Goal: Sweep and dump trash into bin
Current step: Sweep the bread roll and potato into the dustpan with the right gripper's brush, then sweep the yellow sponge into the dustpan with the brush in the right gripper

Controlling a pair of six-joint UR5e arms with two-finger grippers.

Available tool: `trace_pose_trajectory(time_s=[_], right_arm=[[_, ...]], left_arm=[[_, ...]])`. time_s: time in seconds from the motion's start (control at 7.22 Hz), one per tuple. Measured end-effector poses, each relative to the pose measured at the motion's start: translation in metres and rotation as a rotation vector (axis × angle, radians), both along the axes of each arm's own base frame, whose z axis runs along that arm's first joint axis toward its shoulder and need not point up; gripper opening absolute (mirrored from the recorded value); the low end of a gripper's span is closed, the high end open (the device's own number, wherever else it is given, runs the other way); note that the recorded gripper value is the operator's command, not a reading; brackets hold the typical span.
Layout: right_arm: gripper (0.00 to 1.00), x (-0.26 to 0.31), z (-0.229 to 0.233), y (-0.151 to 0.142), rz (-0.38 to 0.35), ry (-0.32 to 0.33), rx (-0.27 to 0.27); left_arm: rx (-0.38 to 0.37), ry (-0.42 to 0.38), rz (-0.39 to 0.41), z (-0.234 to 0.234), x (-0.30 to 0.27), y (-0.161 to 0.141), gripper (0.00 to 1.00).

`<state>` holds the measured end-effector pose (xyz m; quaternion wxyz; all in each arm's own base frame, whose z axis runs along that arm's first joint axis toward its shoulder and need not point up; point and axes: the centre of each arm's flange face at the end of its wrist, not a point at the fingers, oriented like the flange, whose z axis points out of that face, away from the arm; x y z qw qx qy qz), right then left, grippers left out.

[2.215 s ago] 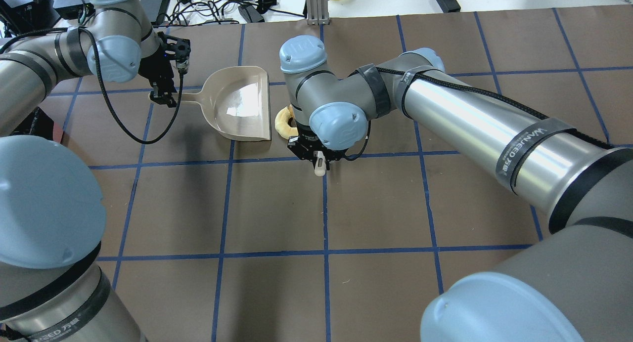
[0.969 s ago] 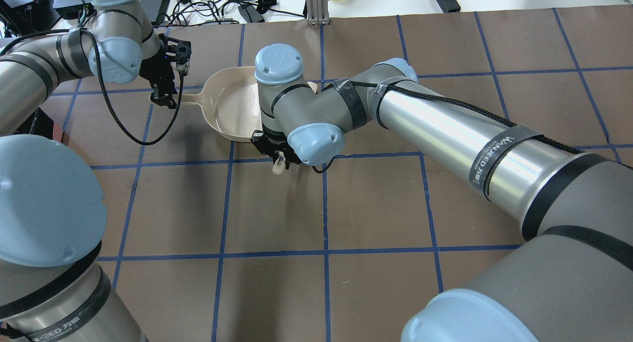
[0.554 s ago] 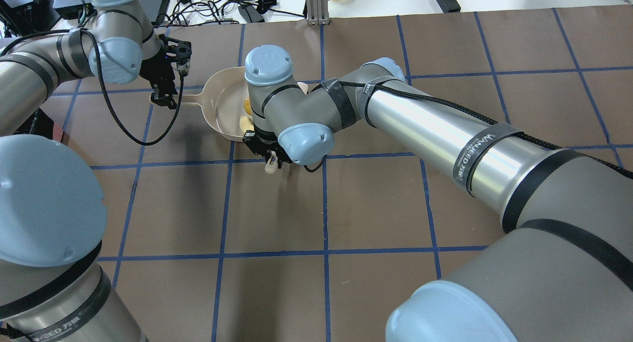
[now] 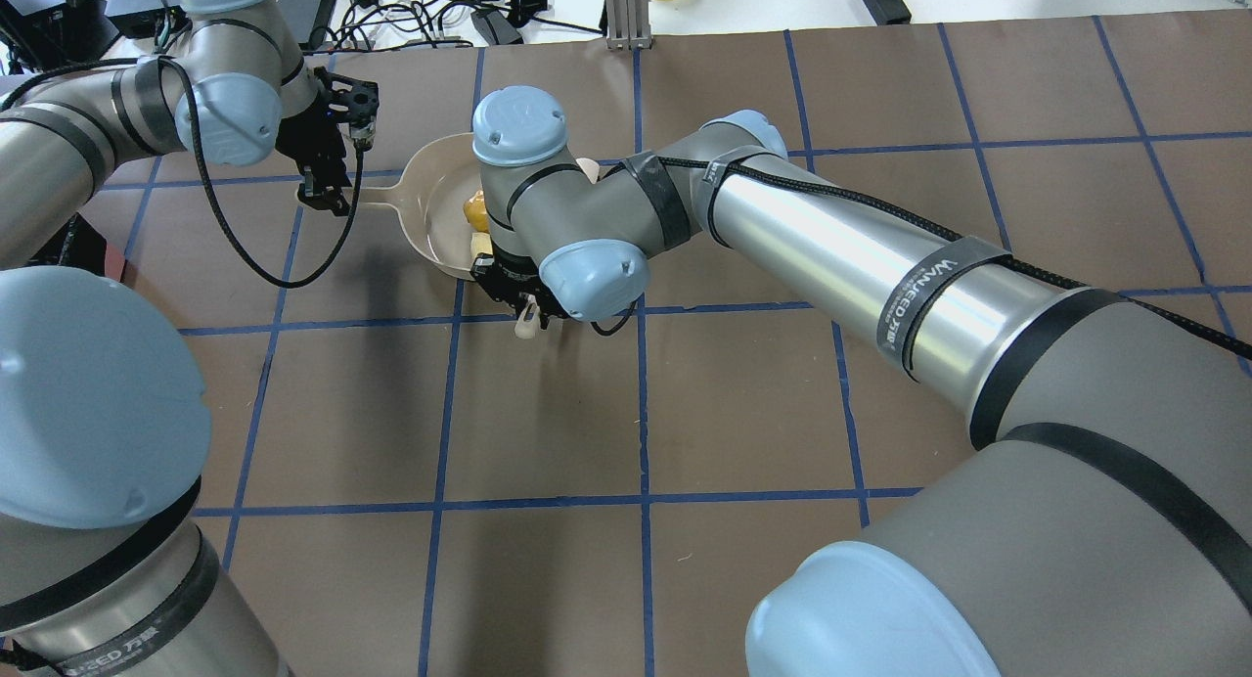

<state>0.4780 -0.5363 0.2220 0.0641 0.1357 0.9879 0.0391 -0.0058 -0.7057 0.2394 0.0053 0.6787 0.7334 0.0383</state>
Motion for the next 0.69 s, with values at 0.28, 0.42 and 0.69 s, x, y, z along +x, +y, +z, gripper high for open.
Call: trace_pose_trajectory(time_s=[0.28, 0.42, 0.69], right_arm=[[0.0, 0.007, 0.008, -0.002, 0.018, -0.025, -0.01], [0.0, 0.01, 0.008, -0.004, 0.036, -0.03, -0.014], [0.0, 0.019, 0.004, -0.006, 0.073, -0.033, -0.018]], left_arm=[[0.0, 0.0, 0.0, 0.0, 0.0, 0.0, 0.0], [0.0, 0.001, 0.001, 0.0, 0.0, 0.0, 0.0], [0.001, 0.002, 0.002, 0.0, 0.0, 0.0, 0.0]])
